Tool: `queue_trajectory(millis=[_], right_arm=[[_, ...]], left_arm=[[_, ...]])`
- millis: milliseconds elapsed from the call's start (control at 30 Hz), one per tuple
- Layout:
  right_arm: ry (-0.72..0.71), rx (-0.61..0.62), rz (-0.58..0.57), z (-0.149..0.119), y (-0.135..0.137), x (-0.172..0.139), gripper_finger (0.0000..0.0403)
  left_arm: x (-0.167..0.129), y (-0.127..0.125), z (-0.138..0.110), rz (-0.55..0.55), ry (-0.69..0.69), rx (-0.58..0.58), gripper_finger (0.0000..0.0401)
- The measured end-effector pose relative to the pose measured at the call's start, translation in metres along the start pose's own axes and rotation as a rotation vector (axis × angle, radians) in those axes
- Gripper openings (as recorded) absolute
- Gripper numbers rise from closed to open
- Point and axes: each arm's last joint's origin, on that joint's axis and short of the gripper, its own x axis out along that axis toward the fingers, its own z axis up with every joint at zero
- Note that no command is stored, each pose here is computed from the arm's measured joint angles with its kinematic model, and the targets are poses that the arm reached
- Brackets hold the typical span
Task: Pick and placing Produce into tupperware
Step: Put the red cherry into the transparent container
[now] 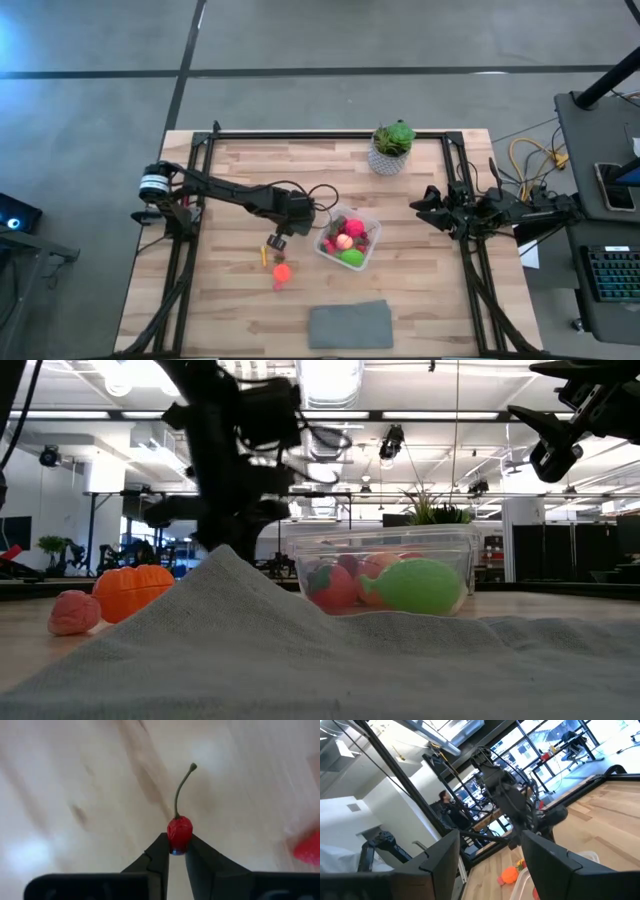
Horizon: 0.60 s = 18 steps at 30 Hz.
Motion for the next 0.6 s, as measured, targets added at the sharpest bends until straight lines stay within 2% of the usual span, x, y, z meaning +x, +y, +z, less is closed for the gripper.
queue_trajectory(millis=[167,333,433,600], right_arm=[[0.0,0.0,0.0,0.0,0.0,0.0,0.0206],[0.0,0.0,0.0,0.0,0.0,0.0,0.0206],[0.0,0.0,0.0,0.0,0.0,0.0,0.0206],[0.0,0.0,-0.001,0.0,0.0,0.0,0.0206]], left_arm=[[-0.028,0.02,0.022,0.119,-0.082,0.002,0.003],[-0.064,0.042,0.057,0.223,-0.296,-0.008,0.003],[-0.074,0.045,0.078,0.217,-0.428,0.012,0.003],[-0.075,0.043,0.1,0.21,-0.452,0.035,0.0041]])
